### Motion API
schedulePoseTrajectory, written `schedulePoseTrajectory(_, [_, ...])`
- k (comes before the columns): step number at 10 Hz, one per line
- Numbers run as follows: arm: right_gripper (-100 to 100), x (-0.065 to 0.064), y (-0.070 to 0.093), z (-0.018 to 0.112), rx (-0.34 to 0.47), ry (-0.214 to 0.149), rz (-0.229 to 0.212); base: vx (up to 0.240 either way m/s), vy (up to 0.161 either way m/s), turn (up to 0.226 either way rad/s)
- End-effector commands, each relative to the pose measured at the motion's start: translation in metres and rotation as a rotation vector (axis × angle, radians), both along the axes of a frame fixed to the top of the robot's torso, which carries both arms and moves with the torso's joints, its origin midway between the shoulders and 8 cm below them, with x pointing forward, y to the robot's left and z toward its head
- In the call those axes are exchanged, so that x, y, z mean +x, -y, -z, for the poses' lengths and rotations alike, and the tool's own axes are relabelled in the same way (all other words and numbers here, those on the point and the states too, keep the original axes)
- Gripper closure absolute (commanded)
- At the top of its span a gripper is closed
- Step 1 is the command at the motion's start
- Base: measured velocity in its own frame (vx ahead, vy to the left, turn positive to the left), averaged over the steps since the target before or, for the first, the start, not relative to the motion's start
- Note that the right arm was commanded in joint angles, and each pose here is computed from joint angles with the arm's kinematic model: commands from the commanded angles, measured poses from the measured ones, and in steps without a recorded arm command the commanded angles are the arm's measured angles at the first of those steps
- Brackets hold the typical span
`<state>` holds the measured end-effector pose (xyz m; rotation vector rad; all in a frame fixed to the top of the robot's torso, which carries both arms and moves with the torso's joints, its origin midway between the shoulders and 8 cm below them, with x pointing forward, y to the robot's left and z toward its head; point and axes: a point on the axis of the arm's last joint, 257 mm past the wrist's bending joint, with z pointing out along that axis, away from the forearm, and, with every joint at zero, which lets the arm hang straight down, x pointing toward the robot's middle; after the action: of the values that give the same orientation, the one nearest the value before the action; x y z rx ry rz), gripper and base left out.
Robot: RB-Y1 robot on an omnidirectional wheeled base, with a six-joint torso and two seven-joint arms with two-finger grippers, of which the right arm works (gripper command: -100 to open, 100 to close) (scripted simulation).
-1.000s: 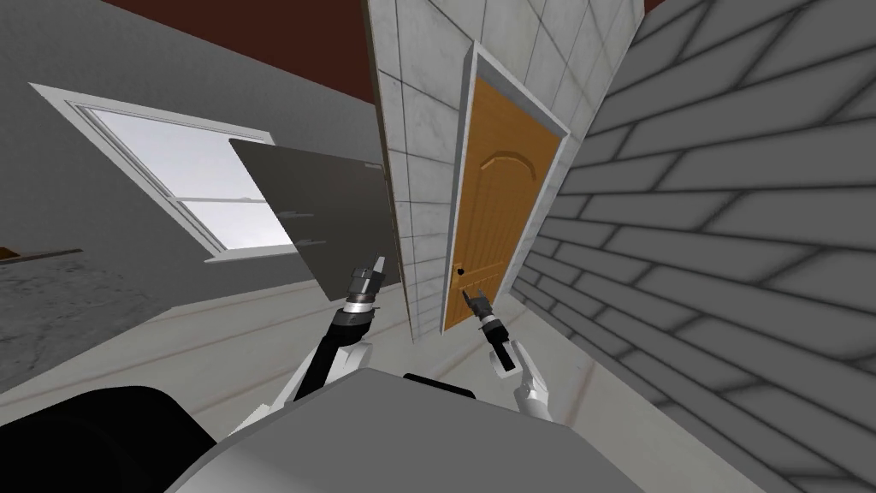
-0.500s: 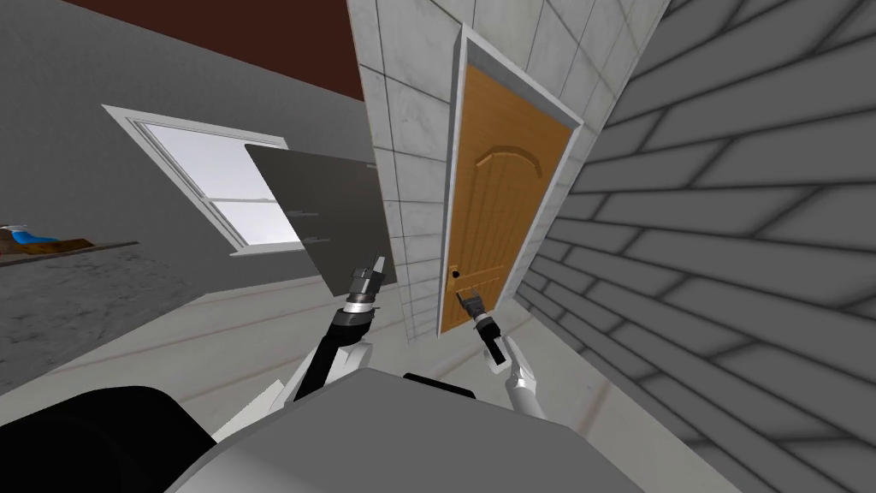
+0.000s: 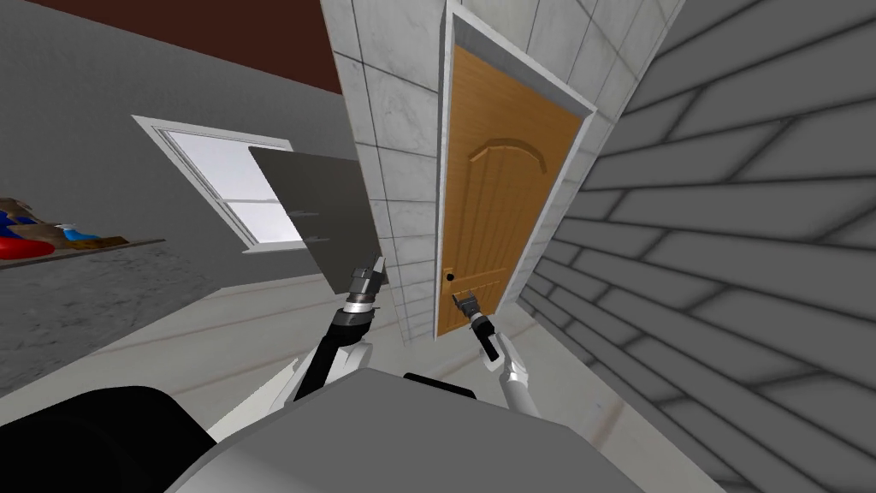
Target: Push the door open
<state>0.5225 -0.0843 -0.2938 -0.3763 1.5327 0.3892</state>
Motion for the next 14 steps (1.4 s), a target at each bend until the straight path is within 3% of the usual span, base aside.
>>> schedulePoseTrajectory(1, [-100, 0.007, 0.018, 0.001, -0.015, 0.005, 0.038, 0.023, -0.018, 0.264])
schedulePoseTrajectory(3, [-100, 0.01, 0.025, 0.0, -0.02, 0.007, 0.053, 0.016, -0.013, 0.106])
schedulePoseTrajectory(4, [-100, 0.017, 0.04, 0.0, -0.029, 0.011, 0.087, 0.02, -0.005, 0.266])
schedulePoseTrajectory(10, [-100, 0.036, 0.084, -0.001, -0.037, 0.017, 0.21, 0.037, -0.016, 0.208])
schedulePoseTrajectory(11, [-100, 0.04, 0.095, -0.001, -0.032, 0.015, 0.248, 0.065, -0.019, 0.302])
schedulePoseTrajectory(14, [-100, 0.046, 0.106, 0.0, -0.018, 0.009, 0.298, 0.063, -0.022, 0.204])
